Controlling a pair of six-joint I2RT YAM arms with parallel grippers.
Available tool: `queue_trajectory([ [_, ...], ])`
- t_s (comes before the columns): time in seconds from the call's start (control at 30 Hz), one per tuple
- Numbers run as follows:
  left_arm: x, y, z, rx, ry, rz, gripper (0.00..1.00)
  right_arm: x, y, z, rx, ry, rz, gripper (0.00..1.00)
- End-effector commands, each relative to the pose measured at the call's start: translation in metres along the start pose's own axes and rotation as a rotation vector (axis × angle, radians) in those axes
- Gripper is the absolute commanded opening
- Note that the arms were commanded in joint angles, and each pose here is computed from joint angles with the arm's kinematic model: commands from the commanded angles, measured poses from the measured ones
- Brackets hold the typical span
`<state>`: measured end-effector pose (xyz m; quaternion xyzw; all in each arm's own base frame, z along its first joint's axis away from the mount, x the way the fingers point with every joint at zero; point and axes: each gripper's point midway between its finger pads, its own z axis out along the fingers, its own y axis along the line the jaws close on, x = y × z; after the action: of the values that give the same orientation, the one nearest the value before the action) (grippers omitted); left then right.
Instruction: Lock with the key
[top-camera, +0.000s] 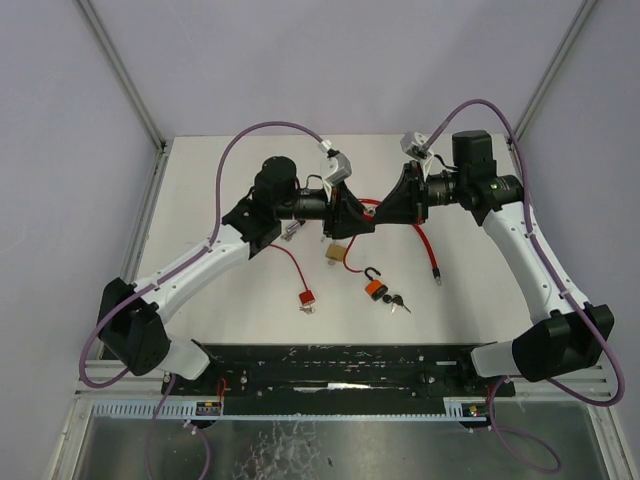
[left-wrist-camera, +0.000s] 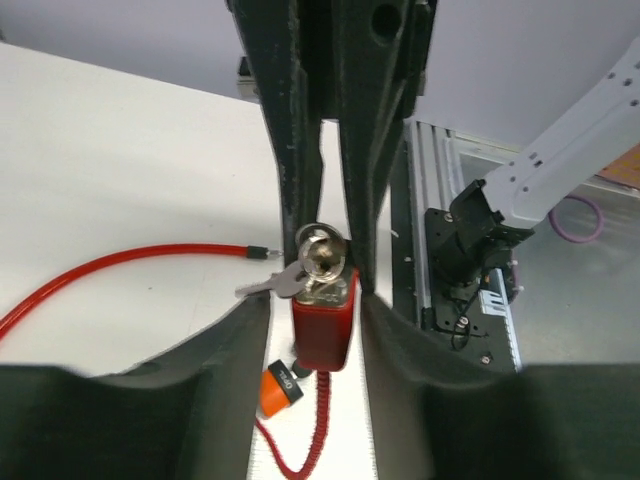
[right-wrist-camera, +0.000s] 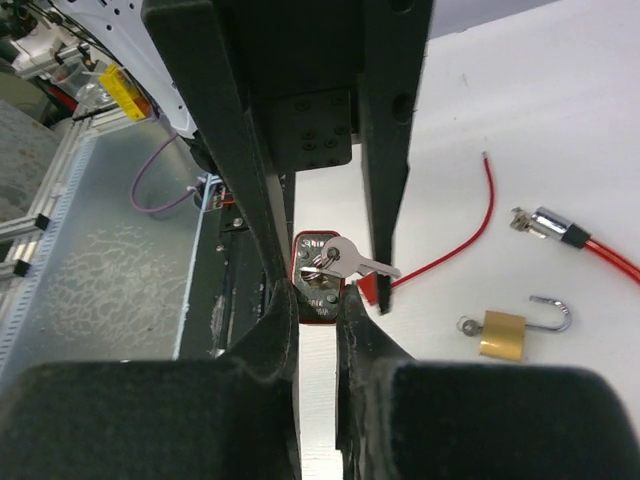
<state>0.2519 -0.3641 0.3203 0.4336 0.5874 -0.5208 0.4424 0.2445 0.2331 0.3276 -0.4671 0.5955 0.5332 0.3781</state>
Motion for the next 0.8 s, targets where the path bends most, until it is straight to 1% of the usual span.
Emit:
queue_trajectory([
  [0.0,-0.011,0.002,-0.006,-0.062,-0.058,0.039,0.45,-0.002,0.011,0.002,-0.018,-0.016,0.054,0.00],
  [0.07,-0.007,0.002,-0.010,-0.083,-0.065,0.029,0.53,-0.002,0.010,0.000,-0.015,-0.032,0.094,0.00],
  [0.17,-0.003,0.001,-0.015,-0.111,-0.093,0.016,0.58,0.000,0.008,-0.001,-0.013,-0.050,0.163,0.00],
  [0.27,-0.001,0.007,-0.022,-0.175,-0.125,0.000,0.67,0.003,0.005,-0.002,-0.006,-0.065,0.219,0.00],
  [0.33,-0.003,0.012,-0.028,-0.230,-0.159,-0.008,0.69,0.003,0.001,-0.004,0.008,-0.082,0.264,0.00],
  [0.43,0.000,0.020,-0.036,-0.309,-0.206,-0.044,0.70,0.004,-0.011,-0.009,0.051,-0.132,0.383,0.00],
  [0.53,0.005,0.033,-0.044,-0.410,-0.251,-0.137,0.70,0.006,-0.027,-0.015,0.107,-0.198,0.513,0.00],
  [0.6,0.007,0.035,-0.044,-0.449,-0.277,-0.178,0.70,0.013,-0.037,-0.018,0.145,-0.218,0.606,0.00],
  [0.67,0.010,0.036,-0.040,-0.489,-0.290,-0.181,0.70,0.020,-0.044,-0.020,0.167,-0.233,0.673,0.00],
  [0.77,0.017,0.040,-0.029,-0.532,-0.275,-0.166,0.66,0.025,-0.051,-0.020,0.174,-0.256,0.747,0.00],
])
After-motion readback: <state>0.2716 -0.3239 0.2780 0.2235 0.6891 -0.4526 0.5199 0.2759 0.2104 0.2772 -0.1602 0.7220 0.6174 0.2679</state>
